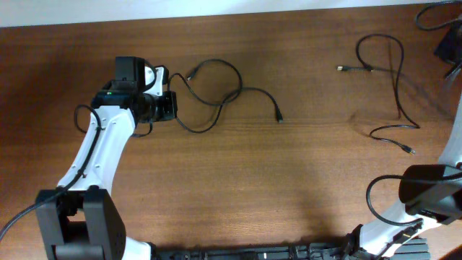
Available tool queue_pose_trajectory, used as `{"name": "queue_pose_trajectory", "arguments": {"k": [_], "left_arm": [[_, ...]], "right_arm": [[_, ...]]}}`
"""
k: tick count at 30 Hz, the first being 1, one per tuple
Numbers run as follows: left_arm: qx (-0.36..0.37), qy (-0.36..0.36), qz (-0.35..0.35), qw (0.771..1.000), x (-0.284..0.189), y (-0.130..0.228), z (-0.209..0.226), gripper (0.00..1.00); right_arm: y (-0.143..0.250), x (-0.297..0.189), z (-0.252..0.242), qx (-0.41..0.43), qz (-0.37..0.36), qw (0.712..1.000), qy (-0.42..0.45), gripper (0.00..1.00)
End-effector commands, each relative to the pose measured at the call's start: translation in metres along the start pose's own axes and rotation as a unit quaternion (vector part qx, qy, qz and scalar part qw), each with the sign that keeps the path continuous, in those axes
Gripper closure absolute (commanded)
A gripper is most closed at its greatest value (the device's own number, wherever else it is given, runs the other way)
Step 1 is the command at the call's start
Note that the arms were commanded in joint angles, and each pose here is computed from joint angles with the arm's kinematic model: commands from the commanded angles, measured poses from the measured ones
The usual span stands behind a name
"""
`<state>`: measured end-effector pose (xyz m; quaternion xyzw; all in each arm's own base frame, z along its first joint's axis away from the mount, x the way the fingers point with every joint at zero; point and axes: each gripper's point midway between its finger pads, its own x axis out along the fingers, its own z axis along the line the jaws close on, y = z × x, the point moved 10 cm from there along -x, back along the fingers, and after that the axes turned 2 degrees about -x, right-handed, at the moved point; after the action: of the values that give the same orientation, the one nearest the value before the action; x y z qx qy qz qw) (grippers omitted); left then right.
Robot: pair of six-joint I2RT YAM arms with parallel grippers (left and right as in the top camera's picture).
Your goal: Untangle cables
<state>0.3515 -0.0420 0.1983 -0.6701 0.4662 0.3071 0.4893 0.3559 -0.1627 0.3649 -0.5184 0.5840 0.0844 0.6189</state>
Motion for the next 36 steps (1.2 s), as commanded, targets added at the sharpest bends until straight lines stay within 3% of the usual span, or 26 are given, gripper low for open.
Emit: {"name": "queue_pose_trajectory", "arguments": {"k": [1,3,5,6,7,8,9,12,14,16,22,28,36], "left_arm": [[0.034,0.039,-0.003,0.999,0.005,-0.001,-0.021,1.0],[0.063,0.094,-0.008,0.993,0.007,-0.001,-0.042,1.0],[0.159,0.191,-0.02,0.968,0.008,0.001,-0.077,1.0],[0.19,0.206,-0.022,0.96,0.009,0.004,-0.087,0.88],[0.22,0.205,-0.021,0.953,0.011,0.007,-0.095,0.5],[0.23,0.194,-0.02,0.953,0.013,0.009,-0.097,0.22],[0.234,0.164,-0.017,0.958,0.015,0.011,-0.098,0.01],[0.227,0.079,-0.007,0.971,0.019,0.014,-0.087,0.01],[0.158,-0.011,0.0,0.987,0.019,0.013,-0.069,0.01],[0.101,-0.06,0.0,0.993,0.017,0.012,-0.053,0.01],[0.028,-0.089,-0.014,0.996,0.008,0.001,-0.017,0.01],[-0.067,-0.122,-0.026,0.99,-0.008,-0.005,0.036,0.01],[-0.152,-0.156,-0.044,0.975,-0.032,-0.005,0.098,0.01]], "right_arm": [[0.006,-0.01,0.036,-0.066,0.021,0.969,-0.237,0.41],[0.013,-0.021,0.056,-0.119,0.026,0.937,-0.328,0.4],[0.027,-0.035,0.08,-0.17,0.044,0.912,-0.371,0.4],[0.032,-0.038,0.088,-0.183,0.051,0.908,-0.374,0.41],[0.038,-0.042,0.097,-0.204,0.056,0.901,-0.38,0.41],[0.04,-0.044,0.102,-0.211,0.059,0.898,-0.382,0.41],[0.046,-0.046,0.112,-0.226,0.067,0.894,-0.382,0.4],[0.064,-0.048,0.139,-0.264,0.1,0.882,-0.378,0.4],[0.076,-0.047,0.155,-0.285,0.126,0.871,-0.379,0.4],[0.09,-0.047,0.174,-0.31,0.151,0.858,-0.381,0.28],[0.131,-0.053,0.228,-0.38,0.185,0.819,-0.387,0.26],[0.2,-0.063,0.301,-0.473,0.211,0.761,-0.391,0.26],[0.29,-0.073,0.382,-0.552,0.177,0.699,-0.418,0.29]]}}
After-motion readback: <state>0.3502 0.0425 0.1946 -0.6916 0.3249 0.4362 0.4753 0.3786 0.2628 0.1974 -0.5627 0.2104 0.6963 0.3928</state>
